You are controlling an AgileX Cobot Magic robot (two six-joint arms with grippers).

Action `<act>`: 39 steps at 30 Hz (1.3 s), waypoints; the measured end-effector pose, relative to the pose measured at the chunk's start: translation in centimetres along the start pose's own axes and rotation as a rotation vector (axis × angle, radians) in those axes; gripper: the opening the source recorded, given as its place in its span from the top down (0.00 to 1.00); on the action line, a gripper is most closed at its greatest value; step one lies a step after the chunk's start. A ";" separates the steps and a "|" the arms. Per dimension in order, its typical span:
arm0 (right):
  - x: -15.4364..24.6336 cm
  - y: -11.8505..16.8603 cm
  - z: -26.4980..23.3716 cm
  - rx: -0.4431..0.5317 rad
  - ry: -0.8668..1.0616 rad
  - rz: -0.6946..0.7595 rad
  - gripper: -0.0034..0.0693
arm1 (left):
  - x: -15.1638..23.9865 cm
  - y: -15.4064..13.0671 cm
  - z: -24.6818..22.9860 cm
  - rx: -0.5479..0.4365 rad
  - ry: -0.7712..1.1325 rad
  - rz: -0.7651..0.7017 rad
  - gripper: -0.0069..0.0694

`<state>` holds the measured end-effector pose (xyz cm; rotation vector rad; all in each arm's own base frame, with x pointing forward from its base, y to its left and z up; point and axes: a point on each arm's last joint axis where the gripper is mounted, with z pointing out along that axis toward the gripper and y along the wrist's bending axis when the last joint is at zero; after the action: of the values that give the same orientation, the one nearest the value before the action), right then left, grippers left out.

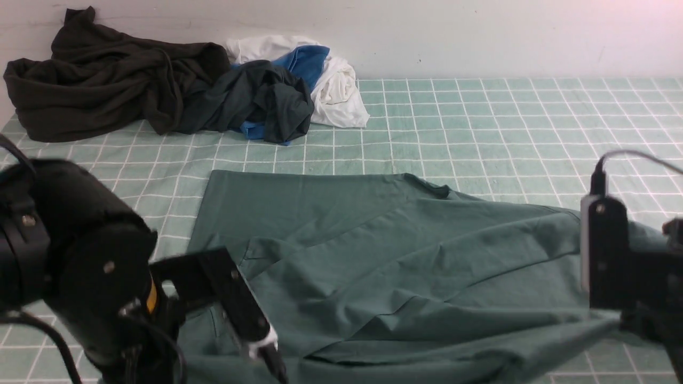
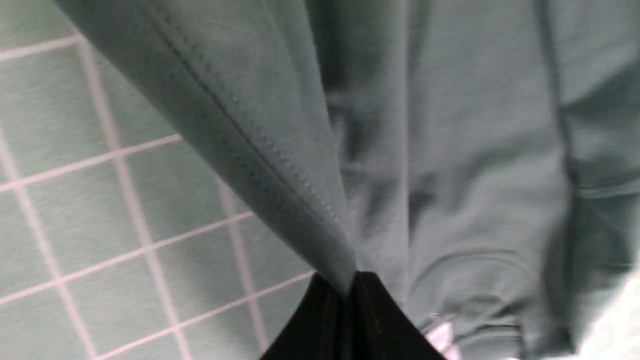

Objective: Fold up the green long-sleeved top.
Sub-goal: Use both arms to drag the lower edge of the fabric forward and fold it over the upper edge

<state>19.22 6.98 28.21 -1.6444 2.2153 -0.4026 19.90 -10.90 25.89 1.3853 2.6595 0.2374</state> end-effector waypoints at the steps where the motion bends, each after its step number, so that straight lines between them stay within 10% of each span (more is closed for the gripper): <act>1: -0.3 -1.7 -0.7 0.033 -0.025 0.029 0.94 | -0.5 1.5 -0.8 -0.028 -0.029 -0.022 0.88; 17: -3.5 -18.4 7.7 -0.008 -0.154 0.175 0.94 | -10.8 20.2 1.5 -0.247 -0.199 -0.097 0.88; 28: -5.3 -22.4 17.6 0.051 -0.163 0.340 0.91 | -13.9 25.0 8.5 -0.290 -0.266 -0.211 0.82; 39: -4.7 -24.8 14.9 0.123 -0.095 0.830 0.47 | -12.8 27.1 9.0 -0.245 -0.338 -0.525 0.32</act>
<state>48.31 4.18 25.97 -0.5622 2.4854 -0.2108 50.60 -5.39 23.08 0.5663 2.4901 0.2329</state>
